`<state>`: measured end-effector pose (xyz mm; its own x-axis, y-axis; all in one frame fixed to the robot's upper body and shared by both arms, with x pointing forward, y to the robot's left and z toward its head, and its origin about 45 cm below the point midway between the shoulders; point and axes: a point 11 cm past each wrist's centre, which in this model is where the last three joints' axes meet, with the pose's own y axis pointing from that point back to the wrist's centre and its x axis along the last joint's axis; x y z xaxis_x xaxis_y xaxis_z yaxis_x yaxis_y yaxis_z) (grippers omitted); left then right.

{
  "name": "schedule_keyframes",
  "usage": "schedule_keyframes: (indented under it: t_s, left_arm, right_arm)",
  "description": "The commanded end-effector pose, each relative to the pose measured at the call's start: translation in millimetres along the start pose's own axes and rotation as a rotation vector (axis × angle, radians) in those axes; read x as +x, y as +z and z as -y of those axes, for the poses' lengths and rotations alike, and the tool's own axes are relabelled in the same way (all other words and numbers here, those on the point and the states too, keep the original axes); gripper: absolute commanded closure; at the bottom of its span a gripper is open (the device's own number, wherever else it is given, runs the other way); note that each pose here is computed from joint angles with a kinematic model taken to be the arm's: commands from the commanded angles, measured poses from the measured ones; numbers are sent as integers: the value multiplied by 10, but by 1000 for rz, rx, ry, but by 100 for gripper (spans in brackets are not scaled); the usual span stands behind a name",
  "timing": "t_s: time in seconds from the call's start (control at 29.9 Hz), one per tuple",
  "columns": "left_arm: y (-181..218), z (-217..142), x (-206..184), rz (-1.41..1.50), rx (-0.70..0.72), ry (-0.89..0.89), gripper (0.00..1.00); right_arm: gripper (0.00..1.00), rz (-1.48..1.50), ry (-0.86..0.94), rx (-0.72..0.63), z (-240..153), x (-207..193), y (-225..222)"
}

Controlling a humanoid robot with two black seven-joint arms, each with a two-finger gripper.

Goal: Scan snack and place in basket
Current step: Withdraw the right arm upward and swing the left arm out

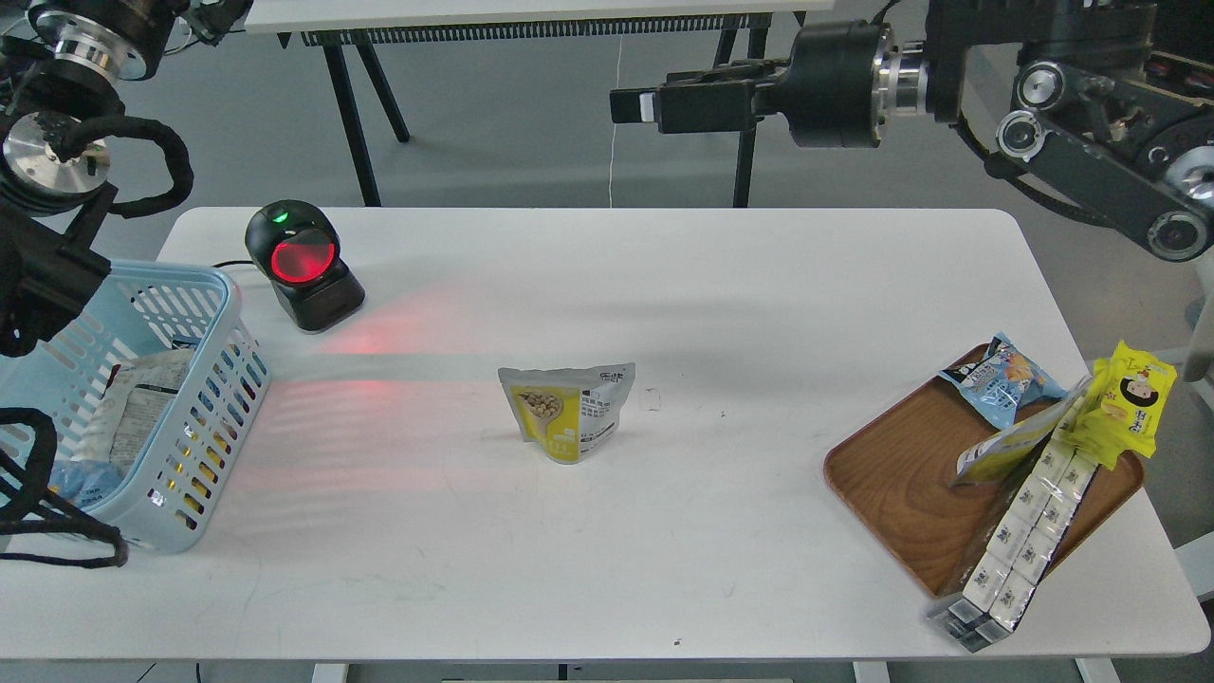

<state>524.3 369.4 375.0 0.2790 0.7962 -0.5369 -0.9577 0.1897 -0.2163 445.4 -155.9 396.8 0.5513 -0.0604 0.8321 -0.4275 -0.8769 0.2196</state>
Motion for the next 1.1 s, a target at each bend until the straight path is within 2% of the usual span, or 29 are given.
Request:
schedule_keyframes:
  t_s: [0.0, 0.17, 0.4, 0.57, 0.74, 1.07]
  left_arm:
    - [-11, 26, -44, 10, 45, -11, 0]
    - [155, 158, -271, 215, 91, -67, 0]
    - [115, 277, -665, 583, 203, -198, 0]
    - [195, 271, -921, 722, 217, -289, 0]
    - [232, 199, -1281, 842, 217, -415, 0]
    - [-158, -154, -1775, 1179, 317, -683, 0]
  right_arm:
    - [1, 179, 172, 10, -165, 81, 236]
    - [1, 373, 388, -38, -510, 350, 647]
    - [1, 722, 785, 25, -1111, 636, 1116]
    - [1, 912, 986, 77, -1442, 557, 1396]
    - [1, 1092, 1144, 183, -1558, 460, 1537]
    - [1, 1277, 1324, 277, -1900, -23, 1834]
